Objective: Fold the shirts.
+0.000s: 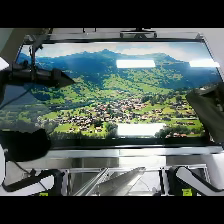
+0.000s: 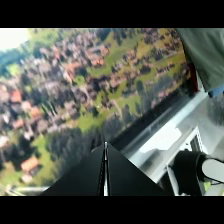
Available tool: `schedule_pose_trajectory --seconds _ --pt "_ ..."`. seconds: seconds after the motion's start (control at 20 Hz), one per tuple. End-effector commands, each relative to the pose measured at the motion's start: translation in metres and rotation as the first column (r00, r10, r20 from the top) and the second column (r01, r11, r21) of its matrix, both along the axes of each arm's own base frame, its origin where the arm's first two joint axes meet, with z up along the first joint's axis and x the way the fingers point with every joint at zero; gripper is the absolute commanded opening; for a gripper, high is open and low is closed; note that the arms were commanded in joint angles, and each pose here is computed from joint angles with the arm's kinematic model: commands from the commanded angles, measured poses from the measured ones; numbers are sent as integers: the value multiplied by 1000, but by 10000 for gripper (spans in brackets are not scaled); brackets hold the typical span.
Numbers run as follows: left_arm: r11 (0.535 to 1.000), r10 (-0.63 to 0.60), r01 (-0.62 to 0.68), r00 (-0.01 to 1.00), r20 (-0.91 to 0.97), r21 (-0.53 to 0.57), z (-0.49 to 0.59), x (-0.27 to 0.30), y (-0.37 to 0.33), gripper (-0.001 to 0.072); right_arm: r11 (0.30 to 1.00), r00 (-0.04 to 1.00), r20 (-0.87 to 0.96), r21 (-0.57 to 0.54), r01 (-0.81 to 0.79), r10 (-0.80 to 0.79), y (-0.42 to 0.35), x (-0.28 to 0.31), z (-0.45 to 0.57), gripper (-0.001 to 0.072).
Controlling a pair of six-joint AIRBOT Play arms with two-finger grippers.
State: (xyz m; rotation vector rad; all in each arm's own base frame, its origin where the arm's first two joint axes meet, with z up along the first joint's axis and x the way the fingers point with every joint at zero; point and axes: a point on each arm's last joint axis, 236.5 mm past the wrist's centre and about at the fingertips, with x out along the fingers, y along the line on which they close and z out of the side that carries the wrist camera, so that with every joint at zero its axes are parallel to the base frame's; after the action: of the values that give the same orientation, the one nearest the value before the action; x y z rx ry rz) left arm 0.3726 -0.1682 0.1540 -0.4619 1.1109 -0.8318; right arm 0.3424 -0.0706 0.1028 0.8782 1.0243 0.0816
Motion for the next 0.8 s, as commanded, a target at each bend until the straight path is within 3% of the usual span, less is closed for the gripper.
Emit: schedule_pose_trajectory --seconds 0.0,0.25,0.75 --pt "1000 -4 4 995 -95 1 -41 -72 -13 0 971 970 25 -24 -239 240 103 -48 -39 18" --pt "1000 -22 25 972 -235 8 -108 -158 -29 -1 936 936 -5 -12 -351 351 164 -102 -85 18" --pt "1000 21 -20 991 -134 7 -98 -173 -26 0 933 932 -28 22 -360 361 168 -105 -88 18"
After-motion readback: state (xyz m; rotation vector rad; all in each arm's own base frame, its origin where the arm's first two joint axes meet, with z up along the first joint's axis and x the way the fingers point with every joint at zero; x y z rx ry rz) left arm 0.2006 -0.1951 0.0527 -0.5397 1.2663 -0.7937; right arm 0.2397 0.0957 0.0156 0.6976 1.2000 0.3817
